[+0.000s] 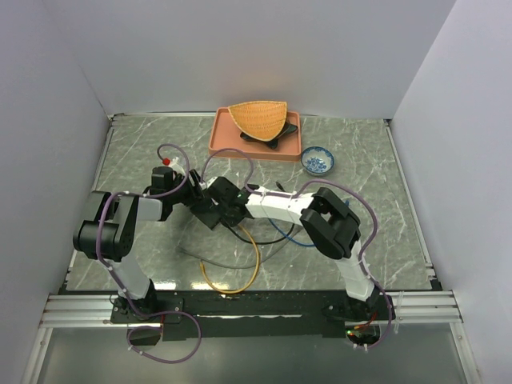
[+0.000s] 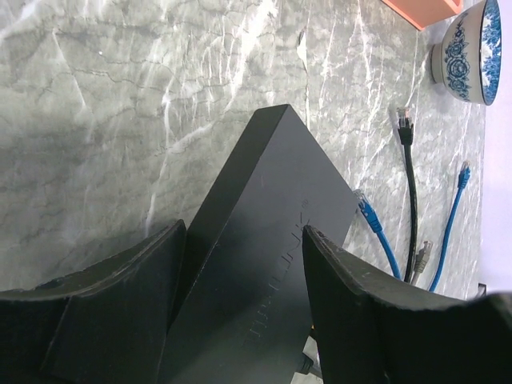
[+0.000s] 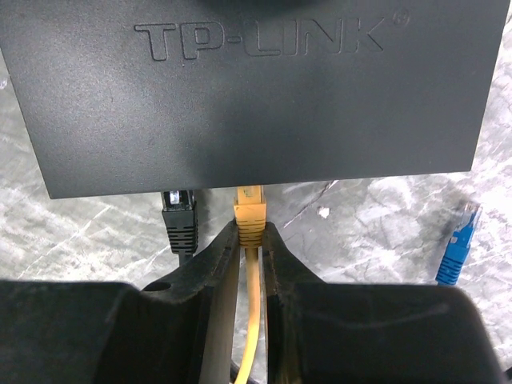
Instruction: Insert the plug into the switch port
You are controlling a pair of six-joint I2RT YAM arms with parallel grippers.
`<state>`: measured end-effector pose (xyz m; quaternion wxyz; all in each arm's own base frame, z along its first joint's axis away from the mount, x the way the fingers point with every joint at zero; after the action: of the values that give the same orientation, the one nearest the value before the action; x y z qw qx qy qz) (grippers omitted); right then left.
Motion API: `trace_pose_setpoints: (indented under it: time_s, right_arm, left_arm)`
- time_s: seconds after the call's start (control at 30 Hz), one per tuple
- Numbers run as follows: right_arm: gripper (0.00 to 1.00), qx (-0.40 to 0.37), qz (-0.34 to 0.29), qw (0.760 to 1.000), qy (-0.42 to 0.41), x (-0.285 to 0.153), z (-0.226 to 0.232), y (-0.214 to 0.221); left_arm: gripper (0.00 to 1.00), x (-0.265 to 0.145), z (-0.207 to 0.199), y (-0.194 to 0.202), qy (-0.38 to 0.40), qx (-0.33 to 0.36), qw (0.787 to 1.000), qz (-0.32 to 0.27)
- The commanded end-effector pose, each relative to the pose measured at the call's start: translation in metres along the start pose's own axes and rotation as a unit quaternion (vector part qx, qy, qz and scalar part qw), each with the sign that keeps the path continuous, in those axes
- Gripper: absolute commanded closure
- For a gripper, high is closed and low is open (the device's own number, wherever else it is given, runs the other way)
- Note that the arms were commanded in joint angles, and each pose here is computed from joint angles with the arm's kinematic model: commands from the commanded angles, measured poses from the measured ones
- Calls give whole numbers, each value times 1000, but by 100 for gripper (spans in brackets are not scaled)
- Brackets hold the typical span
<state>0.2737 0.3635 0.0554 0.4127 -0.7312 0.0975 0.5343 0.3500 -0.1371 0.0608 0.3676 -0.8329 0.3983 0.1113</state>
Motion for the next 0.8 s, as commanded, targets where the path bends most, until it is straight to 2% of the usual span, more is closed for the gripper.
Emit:
trace_pose_setpoints:
  time_s: [0.0,0.5,0.77]
  right_arm:
    - [100,30,-111,993,-8,4,1,-62]
    - [100,32,-141,989,-19,-1,2,-94]
    - [100,40,-131,990,-16,-11,-2,-75]
  left_arm:
    - [35,-2,-2,42,21,-35,995,92]
    - [36,-3,-4,44,31,-36,994,101]
    - [35,-4,2,41,6,-31,995,94]
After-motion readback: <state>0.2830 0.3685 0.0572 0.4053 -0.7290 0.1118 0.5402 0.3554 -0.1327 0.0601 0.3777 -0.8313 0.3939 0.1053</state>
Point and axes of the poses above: each gripper's point midway between its finger pads, its own x axis out along the fingers, its own z axis along the line the jaws close on, y = z × x, the point moved 4 cm from there along -x, back along the fingers
